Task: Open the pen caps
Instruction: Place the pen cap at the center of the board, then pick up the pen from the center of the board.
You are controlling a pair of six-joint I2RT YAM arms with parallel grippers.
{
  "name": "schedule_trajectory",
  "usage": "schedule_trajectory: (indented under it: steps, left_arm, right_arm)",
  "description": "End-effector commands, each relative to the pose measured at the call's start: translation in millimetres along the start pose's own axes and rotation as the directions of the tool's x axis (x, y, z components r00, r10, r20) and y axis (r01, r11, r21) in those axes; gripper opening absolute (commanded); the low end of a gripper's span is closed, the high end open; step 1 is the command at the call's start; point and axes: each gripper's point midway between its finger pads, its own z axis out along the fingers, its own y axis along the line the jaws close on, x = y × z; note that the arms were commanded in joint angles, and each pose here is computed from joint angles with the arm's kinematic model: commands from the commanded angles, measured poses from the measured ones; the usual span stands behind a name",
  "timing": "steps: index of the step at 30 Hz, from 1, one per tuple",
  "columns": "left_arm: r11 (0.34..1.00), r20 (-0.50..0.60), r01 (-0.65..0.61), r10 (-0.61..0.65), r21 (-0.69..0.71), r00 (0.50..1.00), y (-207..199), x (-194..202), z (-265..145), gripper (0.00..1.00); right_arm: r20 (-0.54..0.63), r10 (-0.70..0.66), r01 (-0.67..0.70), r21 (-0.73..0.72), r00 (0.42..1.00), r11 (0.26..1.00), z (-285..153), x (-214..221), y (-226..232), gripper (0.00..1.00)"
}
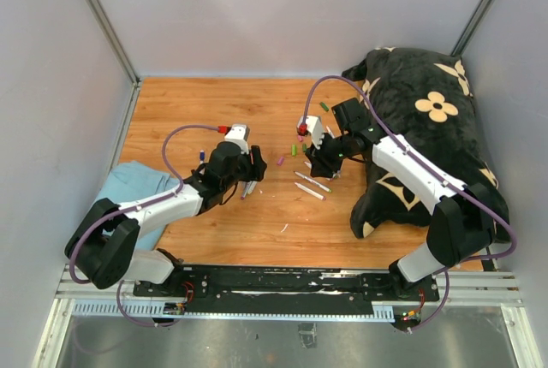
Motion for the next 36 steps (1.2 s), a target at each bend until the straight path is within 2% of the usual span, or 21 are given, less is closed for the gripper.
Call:
schedule_trajectory:
  steps: [1, 6, 12, 29, 33, 36]
  left_arm:
    - [0.999, -0.031, -0.047, 0.047, -0.014, 0.998, 4.9, 9.1, -0.3, 0.67]
    - [0.999, -0.052, -0.054, 0.054, 0.0, 0.997, 5.5, 18.9, -1.4, 0.8]
    - [0.997, -0.061, -0.075, 0.077, 0.021, 0.995, 4.0, 22.5, -2.5, 0.8]
    - [0.982, -0.179, -0.187, 0.177, -0.041, 0.968, 13.1, 28.8, 18.3, 0.76]
    - [0.973, -0.213, -0.22, 0.202, -0.064, 0.956, 15.9, 27.8, 27.0, 0.73]
    - [0.968, -0.236, -0.238, 0.215, -0.073, 0.948, 16.8, 28.4, 33.5, 0.63]
  right_arm:
    - [-0.002, 0.023, -0.023, -0.008, 1.0, 1.0, -5.4, 7.3, -1.8, 0.41]
    - [-0.005, 0.023, -0.024, -0.01, 1.0, 1.0, -4.3, 8.6, -2.0, 0.41]
    - [-0.007, 0.024, -0.024, -0.012, 1.0, 1.0, -3.7, 8.9, -1.9, 0.41]
    - [-0.014, 0.026, -0.027, -0.017, 1.0, 1.0, -1.2, 11.1, -2.4, 0.42]
    - [-0.015, 0.026, -0.026, -0.015, 1.0, 1.0, -1.1, 11.3, -3.0, 0.42]
    - [-0.016, 0.026, -0.026, -0.014, 1.0, 1.0, -1.0, 11.5, -3.3, 0.42]
